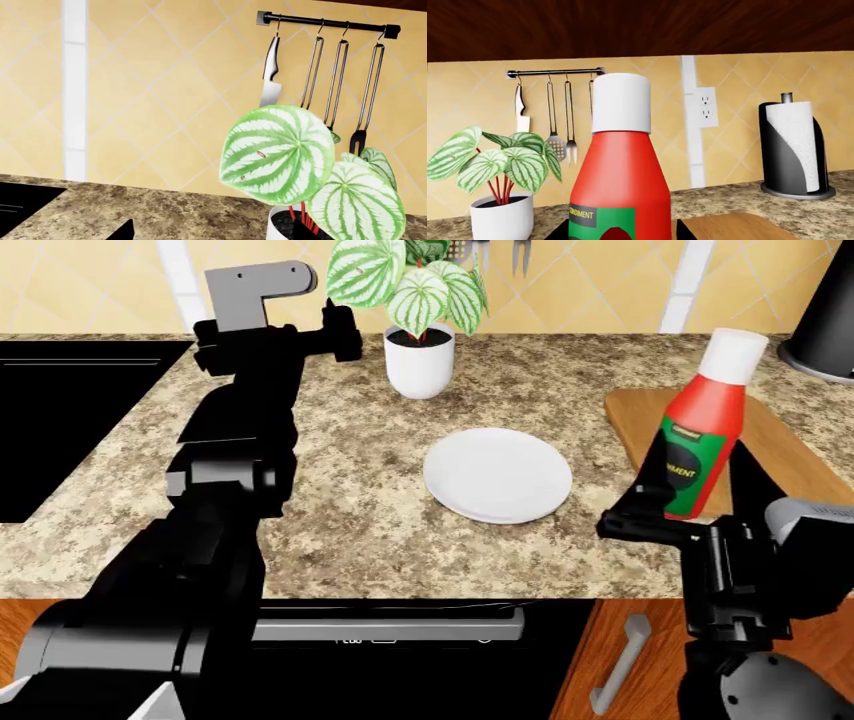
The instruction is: Pick the shrimp from the plate and place it on the cutting board. Then pick the condiment bottle from the cabinet and place it next to the cutting board.
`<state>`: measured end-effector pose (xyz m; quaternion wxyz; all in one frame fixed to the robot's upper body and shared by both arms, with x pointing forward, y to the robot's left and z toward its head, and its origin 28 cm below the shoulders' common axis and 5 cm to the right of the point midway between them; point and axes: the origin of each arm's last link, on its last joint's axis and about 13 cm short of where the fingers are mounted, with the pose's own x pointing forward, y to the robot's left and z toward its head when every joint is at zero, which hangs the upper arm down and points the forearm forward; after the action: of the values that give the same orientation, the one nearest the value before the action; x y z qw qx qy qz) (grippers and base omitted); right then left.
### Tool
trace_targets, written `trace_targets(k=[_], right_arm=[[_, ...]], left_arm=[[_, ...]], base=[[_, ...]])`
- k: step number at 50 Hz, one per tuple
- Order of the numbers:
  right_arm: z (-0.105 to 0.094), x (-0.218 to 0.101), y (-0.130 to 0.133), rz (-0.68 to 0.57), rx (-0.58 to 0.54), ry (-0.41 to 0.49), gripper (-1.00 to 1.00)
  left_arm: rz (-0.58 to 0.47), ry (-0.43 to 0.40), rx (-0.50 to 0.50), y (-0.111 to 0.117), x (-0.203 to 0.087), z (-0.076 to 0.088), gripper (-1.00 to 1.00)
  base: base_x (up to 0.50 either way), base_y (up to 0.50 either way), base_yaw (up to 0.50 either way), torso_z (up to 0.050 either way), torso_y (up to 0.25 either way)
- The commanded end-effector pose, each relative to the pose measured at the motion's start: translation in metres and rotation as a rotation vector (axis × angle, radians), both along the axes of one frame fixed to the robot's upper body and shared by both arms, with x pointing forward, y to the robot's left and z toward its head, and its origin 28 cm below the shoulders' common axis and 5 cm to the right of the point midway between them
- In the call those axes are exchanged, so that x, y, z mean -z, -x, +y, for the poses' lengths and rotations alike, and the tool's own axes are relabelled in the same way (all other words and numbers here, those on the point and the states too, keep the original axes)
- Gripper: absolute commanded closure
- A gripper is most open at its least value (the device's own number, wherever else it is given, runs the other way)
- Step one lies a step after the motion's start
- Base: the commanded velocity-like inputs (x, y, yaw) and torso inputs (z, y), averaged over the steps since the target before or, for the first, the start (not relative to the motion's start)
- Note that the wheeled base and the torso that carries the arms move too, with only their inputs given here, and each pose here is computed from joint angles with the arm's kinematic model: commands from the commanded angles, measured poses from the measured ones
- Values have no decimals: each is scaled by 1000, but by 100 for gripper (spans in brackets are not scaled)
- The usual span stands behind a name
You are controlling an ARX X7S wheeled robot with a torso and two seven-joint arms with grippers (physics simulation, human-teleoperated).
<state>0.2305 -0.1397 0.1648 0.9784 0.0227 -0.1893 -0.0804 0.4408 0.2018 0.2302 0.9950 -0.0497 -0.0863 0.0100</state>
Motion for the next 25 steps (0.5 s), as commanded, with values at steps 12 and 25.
trace_targets(k=[12,25], right_arm=[[-2,0,-19,-16,64,56,100],[-3,9,-30,14,69,57,100]], left_arm=[[0,-5,0,0,0,0,-100],[0,-10,-1,0,0,0,-100]], base=[[0,0,0,0,0],[0,0,0,0,1]])
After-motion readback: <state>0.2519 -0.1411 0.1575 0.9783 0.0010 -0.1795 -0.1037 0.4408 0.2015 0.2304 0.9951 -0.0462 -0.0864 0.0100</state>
